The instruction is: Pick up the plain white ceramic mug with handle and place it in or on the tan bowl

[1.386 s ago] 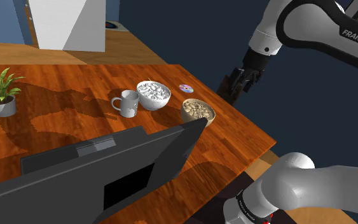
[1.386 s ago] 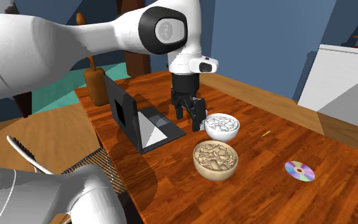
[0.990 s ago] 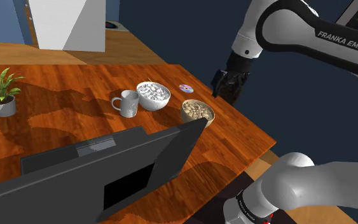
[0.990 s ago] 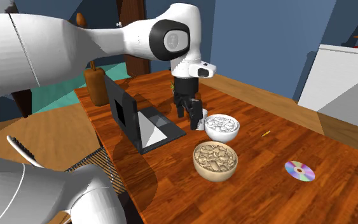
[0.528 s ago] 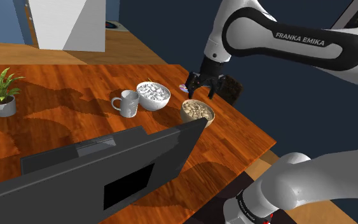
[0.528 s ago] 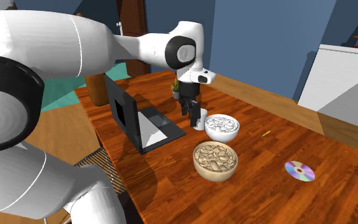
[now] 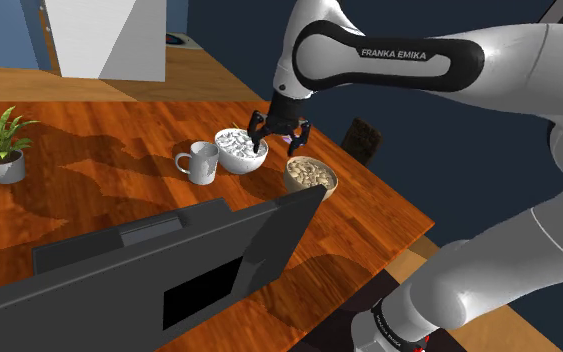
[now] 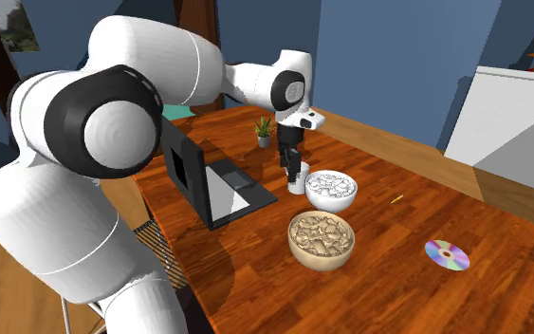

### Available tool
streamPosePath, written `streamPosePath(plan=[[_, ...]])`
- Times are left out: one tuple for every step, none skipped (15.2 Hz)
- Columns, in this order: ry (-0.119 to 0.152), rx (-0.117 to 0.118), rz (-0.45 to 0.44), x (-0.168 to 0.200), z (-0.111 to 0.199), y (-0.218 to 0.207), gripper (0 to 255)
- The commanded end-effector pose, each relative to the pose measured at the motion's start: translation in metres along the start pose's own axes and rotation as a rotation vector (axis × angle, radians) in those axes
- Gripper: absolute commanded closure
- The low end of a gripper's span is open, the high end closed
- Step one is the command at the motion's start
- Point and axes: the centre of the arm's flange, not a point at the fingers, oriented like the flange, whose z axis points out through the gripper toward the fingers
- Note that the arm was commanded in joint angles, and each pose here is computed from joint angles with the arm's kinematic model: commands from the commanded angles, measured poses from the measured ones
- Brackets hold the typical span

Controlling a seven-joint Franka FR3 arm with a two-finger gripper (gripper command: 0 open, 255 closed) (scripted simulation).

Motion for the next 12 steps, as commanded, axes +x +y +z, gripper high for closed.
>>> streamPosePath(plan=[[-0.007,0.01,0.037,0.013,0.011,-0.019,0],[-0.01,0.015,0.054,0.019,0.016,-0.029,0],[-0.013,0.019,0.071,0.026,0.021,-0.038,0],[-0.017,0.024,0.088,0.033,0.026,-0.048,0],[-0.02,0.028,0.106,0.041,0.031,-0.057,0],[-0.023,0.032,0.123,0.048,0.036,-0.067,0],[-0.026,0.037,0.14,0.055,0.041,-0.076,0],[-0.03,0.041,0.157,0.063,0.046,-0.085,0],[-0.033,0.046,0.174,0.071,0.051,-0.094,0],[-0.036,0.05,0.192,0.079,0.056,-0.103,0],[-0.039,0.055,0.209,0.087,0.061,-0.112,0],[-0.042,0.058,0.221,0.093,0.065,-0.118,0]])
